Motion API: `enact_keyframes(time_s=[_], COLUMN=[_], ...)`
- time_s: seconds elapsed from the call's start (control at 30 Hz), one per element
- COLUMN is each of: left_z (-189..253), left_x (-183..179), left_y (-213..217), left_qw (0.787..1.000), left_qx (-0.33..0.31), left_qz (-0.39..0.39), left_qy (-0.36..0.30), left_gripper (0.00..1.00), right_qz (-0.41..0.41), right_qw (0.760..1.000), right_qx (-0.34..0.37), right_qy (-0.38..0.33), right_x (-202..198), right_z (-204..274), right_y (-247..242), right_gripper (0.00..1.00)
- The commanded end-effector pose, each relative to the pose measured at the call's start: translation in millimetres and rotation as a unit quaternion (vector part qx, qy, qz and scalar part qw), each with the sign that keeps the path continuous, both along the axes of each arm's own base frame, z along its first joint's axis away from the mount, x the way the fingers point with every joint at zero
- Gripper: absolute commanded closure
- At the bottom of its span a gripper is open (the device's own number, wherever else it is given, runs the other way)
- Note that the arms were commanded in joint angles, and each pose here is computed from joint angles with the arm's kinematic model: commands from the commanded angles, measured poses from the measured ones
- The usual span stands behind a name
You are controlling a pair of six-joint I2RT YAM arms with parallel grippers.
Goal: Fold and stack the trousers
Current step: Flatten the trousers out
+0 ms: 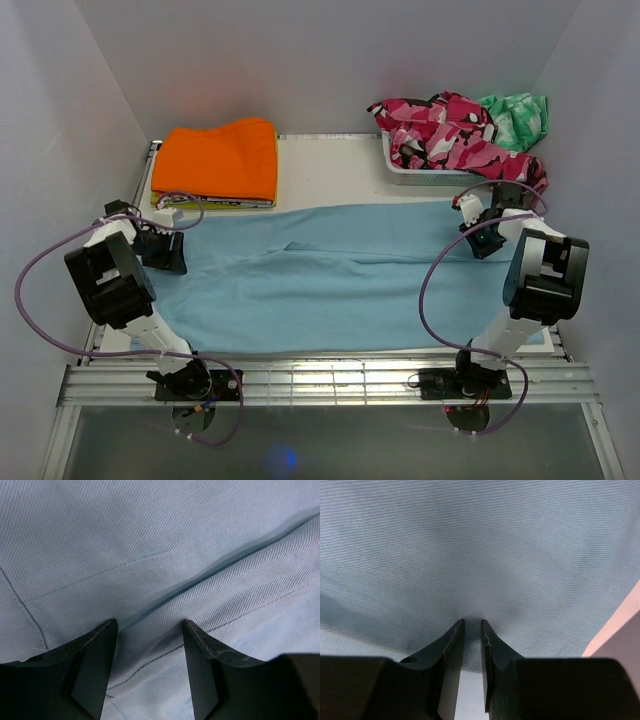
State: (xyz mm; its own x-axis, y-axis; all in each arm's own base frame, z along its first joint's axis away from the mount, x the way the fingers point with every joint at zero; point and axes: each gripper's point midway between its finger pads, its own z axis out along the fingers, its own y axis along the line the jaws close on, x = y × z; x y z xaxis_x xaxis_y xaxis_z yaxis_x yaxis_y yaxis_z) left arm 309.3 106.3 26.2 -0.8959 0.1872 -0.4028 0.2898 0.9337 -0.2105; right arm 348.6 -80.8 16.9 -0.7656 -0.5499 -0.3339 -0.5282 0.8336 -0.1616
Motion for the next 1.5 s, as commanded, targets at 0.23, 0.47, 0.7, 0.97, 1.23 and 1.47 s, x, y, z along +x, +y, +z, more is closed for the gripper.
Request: enact_keyframes(time_s=[0.23,0.47,0.7,0.97,1.23,1.47], left_z=[70,167,136,108,41,-11], left_x=[11,88,126,145,138,109], left_y=[-5,18,35,32,33,23], left_qw=[0.992,0.961,0.954,0.946,0.953,0.952], left_qx=[0.01,0.057,0.041,0.018,0.023,0.041], left_qz=[-0.097,-0.158,-0.223,-0.257,-0.278,-0.298], left_qy=[-0.077,-0.219,-0.196,-0.196,-0.12,-0.047], left_gripper=[0.12,0.02,0.26,0.25,0.23,0.37], right_qz=[0.073,0.14,0.18,0.239,0.279,0.305], right_qw=[0.99,0.987,0.982,0.968,0.958,0.952], right_qx=[0.029,0.082,0.052,0.044,0.024,0.007], right_qy=[0.119,-0.004,-0.029,-0.063,-0.058,-0.041], right_x=[-88,-17,42,99,117,125], right_z=[7,104,118,109,90,67], right_y=[0,14,-8,-22,-33,-42], right_gripper=[0.75,0.2,0.0,0.0,0.06,0.07])
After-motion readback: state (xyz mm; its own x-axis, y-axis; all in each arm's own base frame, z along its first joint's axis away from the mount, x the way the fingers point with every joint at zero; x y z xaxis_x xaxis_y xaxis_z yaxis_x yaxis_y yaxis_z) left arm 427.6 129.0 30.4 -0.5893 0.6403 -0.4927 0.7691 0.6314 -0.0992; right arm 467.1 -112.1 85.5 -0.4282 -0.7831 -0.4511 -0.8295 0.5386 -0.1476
